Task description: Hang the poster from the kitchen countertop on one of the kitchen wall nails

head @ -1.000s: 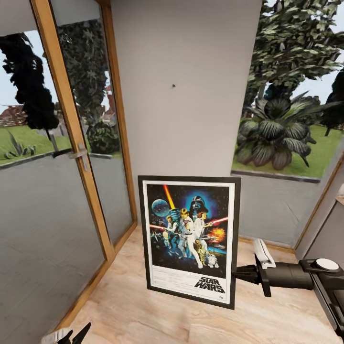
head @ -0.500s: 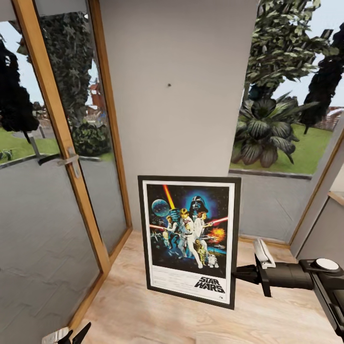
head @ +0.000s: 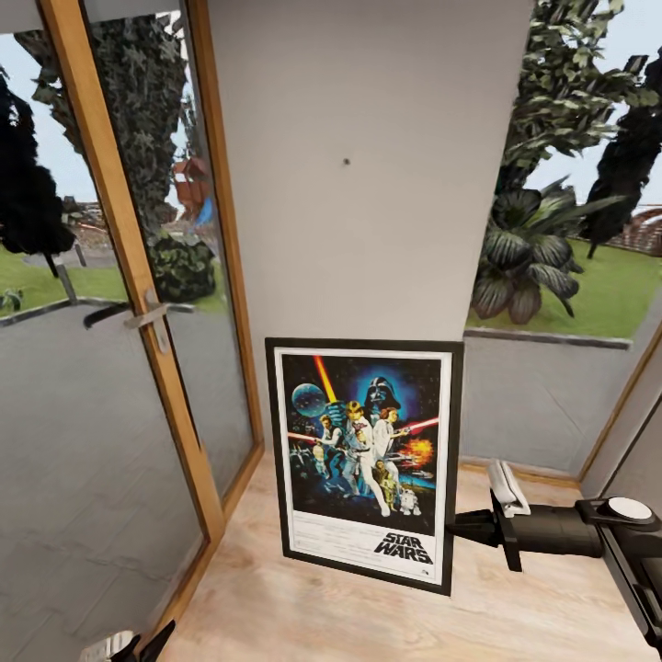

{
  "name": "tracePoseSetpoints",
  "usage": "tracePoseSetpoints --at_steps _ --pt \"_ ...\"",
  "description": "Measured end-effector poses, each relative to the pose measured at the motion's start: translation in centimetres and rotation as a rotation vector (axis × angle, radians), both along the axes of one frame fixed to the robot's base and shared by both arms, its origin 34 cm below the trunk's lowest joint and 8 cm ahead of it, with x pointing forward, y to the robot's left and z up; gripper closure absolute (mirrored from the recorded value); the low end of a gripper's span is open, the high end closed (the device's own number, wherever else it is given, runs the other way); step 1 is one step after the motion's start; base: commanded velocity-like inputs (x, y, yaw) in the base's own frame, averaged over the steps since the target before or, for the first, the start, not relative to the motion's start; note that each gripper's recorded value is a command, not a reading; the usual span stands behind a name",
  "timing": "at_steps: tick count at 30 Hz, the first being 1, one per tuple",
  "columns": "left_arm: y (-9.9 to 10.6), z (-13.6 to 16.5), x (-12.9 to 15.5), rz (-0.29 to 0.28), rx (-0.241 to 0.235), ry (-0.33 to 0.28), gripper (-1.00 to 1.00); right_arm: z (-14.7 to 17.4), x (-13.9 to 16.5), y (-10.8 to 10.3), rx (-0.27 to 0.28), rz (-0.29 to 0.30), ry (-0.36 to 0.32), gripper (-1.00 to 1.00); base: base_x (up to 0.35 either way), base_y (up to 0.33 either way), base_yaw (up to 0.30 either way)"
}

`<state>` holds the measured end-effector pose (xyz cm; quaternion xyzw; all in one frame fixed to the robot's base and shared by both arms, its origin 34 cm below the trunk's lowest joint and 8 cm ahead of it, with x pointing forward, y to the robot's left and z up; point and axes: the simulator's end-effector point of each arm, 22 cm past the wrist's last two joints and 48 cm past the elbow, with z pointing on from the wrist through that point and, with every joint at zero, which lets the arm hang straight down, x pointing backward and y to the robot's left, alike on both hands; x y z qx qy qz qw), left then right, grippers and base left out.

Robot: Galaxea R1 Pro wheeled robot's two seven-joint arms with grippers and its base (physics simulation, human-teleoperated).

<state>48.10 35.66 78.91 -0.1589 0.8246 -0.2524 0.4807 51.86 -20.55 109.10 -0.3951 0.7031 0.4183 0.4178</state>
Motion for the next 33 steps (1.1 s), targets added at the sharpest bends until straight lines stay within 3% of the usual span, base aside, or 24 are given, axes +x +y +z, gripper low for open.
tracePoseSetpoints --at_steps 8,22,33 --pt "0.02 0.11 0.09 0.0 0.001 -0.003 -1.0 0.12 -0.02 -0.03 0.0 -0.001 -0.002 1.0 0.243 0.106 -0.224" --pt "0.11 0.43 0.28 0.0 0.003 -0.012 -1.0 0.41 -0.07 -0.03 0.001 -0.002 -0.007 1.0 0.019 0.006 -0.29" --pt "0.12 0.49 0.31 0.0 0.003 -0.014 -1.0 0.5 -0.08 -0.01 0.001 0.0 -0.012 1.0 0.003 0.0 -0.042"
